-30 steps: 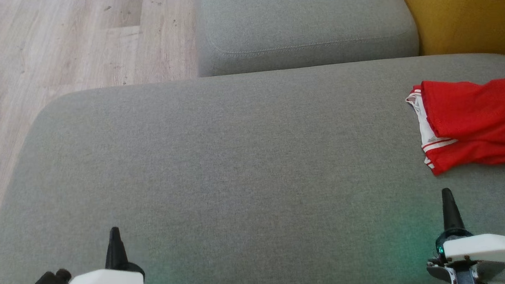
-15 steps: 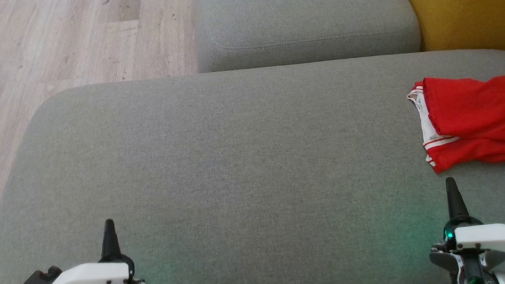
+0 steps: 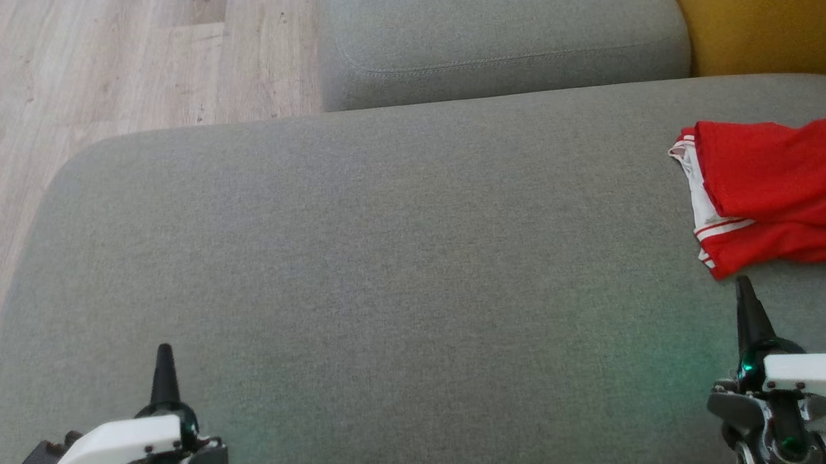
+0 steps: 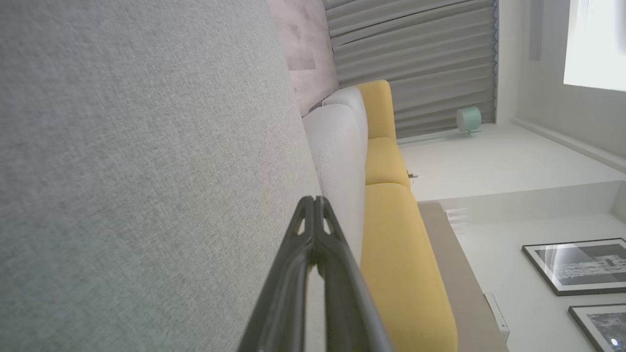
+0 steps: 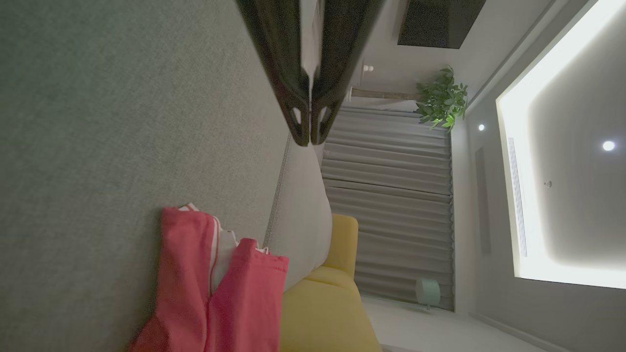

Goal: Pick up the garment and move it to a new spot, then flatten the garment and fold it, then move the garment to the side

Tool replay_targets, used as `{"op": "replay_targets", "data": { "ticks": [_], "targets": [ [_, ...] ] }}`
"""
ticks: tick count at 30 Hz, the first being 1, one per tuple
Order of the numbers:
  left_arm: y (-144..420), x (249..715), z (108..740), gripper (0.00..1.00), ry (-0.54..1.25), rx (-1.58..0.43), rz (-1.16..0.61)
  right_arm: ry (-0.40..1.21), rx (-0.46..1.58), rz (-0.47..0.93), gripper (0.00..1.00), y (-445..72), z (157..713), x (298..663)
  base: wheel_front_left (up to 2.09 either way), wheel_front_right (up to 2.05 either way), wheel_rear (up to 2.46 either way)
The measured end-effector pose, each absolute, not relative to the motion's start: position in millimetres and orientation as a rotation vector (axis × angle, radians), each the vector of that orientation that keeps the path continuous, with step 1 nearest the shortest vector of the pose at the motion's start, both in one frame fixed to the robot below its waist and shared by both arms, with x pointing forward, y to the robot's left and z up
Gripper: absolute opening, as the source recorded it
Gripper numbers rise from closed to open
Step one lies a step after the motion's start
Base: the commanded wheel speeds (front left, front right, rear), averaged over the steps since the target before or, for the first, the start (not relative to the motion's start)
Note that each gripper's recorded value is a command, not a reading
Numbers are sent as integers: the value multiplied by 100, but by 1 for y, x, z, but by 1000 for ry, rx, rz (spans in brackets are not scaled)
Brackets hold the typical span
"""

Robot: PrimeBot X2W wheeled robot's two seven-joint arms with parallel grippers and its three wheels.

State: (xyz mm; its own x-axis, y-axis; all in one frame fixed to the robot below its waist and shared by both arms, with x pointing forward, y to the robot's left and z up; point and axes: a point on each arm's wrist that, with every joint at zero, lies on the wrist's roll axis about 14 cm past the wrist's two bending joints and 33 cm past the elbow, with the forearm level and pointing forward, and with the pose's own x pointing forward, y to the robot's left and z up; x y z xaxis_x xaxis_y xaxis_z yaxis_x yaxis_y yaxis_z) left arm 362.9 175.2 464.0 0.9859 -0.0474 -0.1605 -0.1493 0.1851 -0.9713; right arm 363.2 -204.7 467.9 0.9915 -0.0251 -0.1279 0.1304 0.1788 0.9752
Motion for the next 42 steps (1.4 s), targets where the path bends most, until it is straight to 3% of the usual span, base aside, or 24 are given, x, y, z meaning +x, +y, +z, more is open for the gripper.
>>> {"op": "replay_targets", "data": {
  "ticks": [17,42],
  "targets": [
    [186,373,475,0,102,-1576,55,55,1568,-99,0,-208,476,373,0,0,0],
    [186,375,477,0,98,-1580,47,51,1576,-99,0,-207,477,374,0,0,0]
  ]
}}
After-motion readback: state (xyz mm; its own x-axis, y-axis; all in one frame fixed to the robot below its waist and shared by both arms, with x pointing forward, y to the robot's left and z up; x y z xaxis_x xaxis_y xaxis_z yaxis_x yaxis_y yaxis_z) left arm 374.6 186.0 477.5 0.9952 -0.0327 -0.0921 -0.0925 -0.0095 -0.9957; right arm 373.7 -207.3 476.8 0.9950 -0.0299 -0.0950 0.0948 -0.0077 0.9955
